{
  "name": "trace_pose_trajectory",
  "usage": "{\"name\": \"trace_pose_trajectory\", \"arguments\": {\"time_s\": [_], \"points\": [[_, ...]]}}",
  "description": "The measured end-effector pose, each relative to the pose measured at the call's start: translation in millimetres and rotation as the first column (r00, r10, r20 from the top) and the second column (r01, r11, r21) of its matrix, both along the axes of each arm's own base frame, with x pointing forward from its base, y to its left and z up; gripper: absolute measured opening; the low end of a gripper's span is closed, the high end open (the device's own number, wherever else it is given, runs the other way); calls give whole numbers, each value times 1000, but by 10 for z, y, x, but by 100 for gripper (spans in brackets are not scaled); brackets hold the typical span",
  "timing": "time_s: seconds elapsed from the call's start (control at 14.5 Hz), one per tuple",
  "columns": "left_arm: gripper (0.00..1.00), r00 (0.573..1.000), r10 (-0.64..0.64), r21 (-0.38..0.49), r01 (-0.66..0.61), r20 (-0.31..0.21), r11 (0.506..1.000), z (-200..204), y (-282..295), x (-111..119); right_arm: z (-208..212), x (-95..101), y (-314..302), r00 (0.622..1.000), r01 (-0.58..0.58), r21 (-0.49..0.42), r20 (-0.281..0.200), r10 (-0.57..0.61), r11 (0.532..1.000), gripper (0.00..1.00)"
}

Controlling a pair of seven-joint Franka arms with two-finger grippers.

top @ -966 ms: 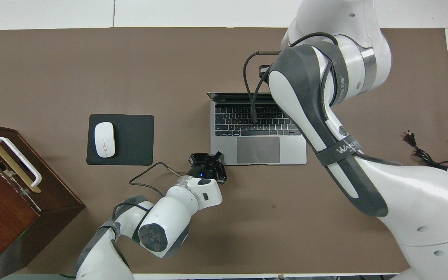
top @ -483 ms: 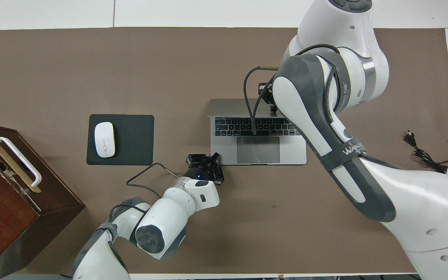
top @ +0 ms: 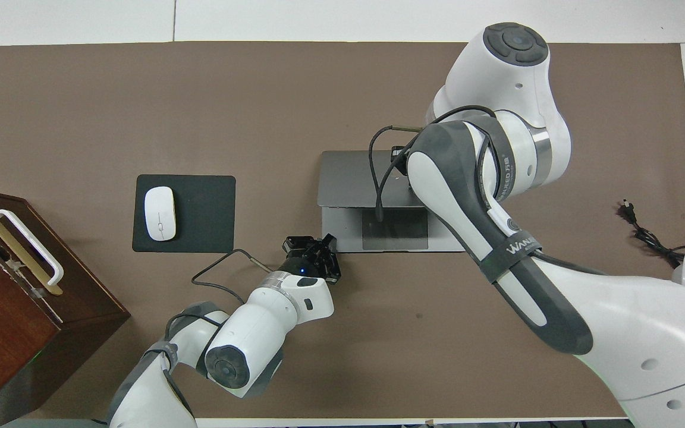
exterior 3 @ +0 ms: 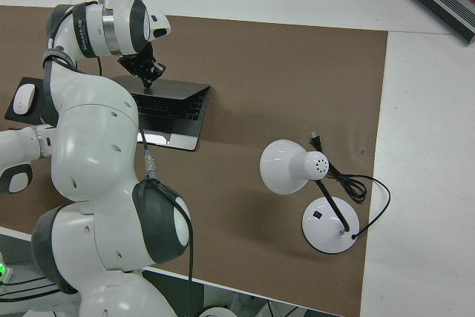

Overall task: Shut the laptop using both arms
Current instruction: 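Push the laptop lid down toward the keyboard with the right gripper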

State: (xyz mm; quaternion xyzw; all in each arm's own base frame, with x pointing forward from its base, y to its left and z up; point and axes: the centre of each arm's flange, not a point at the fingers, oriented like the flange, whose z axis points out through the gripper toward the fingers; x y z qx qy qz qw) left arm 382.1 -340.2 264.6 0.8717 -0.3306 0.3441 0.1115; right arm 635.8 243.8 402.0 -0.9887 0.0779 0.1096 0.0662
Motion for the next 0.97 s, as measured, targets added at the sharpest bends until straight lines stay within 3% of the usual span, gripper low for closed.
{"name": "trace_pose_trajectory", "arguments": {"time_s": [0.97], "points": [[1, 1000, -2, 1, 2, 2, 1000, -2, 3, -3, -679, -190, 12, 1000, 18, -11, 11, -18, 1000, 1]]}}
